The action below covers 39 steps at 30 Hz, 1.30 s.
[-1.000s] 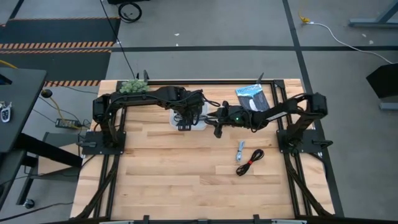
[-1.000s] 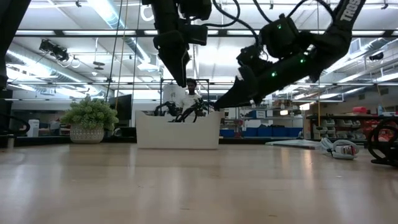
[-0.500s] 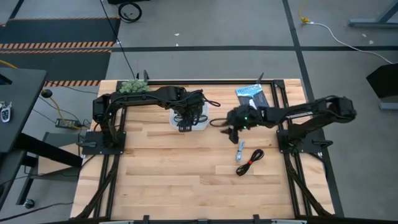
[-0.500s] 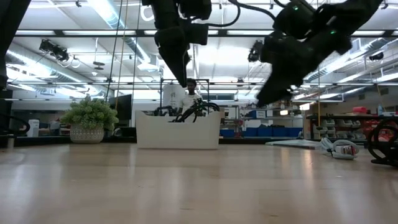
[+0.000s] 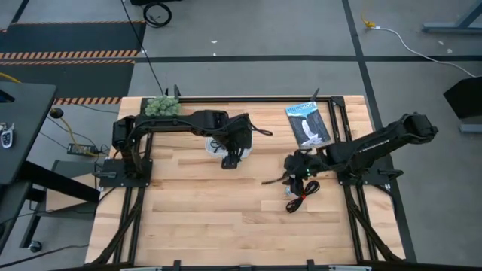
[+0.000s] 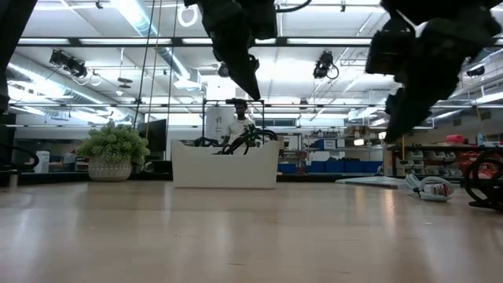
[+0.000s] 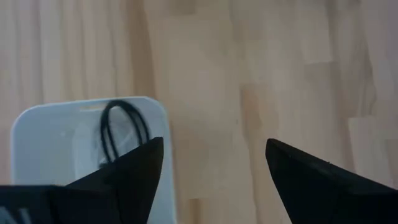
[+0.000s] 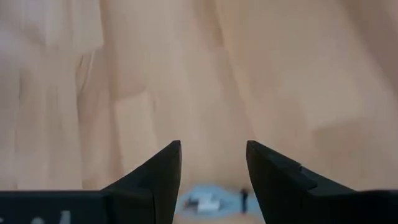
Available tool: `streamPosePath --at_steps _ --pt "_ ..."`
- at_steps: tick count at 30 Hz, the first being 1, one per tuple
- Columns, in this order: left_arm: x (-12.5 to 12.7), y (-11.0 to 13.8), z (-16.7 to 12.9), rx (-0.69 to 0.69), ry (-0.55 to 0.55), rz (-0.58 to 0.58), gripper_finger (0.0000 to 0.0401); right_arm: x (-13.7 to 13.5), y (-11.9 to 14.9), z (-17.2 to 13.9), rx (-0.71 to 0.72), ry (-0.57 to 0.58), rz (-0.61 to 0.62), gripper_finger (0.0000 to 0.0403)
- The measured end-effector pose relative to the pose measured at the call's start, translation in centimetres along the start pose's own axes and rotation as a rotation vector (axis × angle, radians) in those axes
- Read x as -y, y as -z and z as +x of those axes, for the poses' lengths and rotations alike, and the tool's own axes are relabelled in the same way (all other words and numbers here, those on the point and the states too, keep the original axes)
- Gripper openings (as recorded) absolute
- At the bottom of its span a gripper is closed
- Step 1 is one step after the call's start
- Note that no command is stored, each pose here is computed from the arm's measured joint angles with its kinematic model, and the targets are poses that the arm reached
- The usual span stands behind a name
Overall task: Pick and place USB-C Cables
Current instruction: Put the black charger cable into the white bin
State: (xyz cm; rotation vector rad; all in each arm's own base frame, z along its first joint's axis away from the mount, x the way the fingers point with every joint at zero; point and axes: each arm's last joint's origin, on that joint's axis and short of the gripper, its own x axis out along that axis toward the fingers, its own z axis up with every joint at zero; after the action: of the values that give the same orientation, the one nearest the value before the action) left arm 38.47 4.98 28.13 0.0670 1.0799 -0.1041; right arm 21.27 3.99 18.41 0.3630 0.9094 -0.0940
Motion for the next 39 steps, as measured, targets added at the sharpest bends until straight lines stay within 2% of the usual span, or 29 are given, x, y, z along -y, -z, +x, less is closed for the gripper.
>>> streamPosePath --at_steps 8,14,20,31,39 --pt "2.3 -0.4 0.3 -0.002 0.027 0.046 0.0291 -1.8 3.1 -0.4 -0.17 0.039 0.034 0.0172" --pt "3.1 -0.6 0.4 0.0 0.038 0.066 0.0291 -2.9 5.0 -0.8 -0.263 0.048 -0.097 0.0155" --pt "3.1 -0.6 0.4 0.001 0.036 0.061 0.0291 -3.5 6.1 -1.0 -0.32 0.036 -0.286 0.0154" --pt "3.1 -0.6 0.4 0.0 0.037 0.058 0.0291 -2.8 7.3 -0.5 -0.431 0.154 -0.419 0.016" --pt "3.1 -0.6 0.4 0.001 0.036 0.058 0.0291 -2.7 7.9 0.6 -0.51 0.164 -0.467 0.0181"
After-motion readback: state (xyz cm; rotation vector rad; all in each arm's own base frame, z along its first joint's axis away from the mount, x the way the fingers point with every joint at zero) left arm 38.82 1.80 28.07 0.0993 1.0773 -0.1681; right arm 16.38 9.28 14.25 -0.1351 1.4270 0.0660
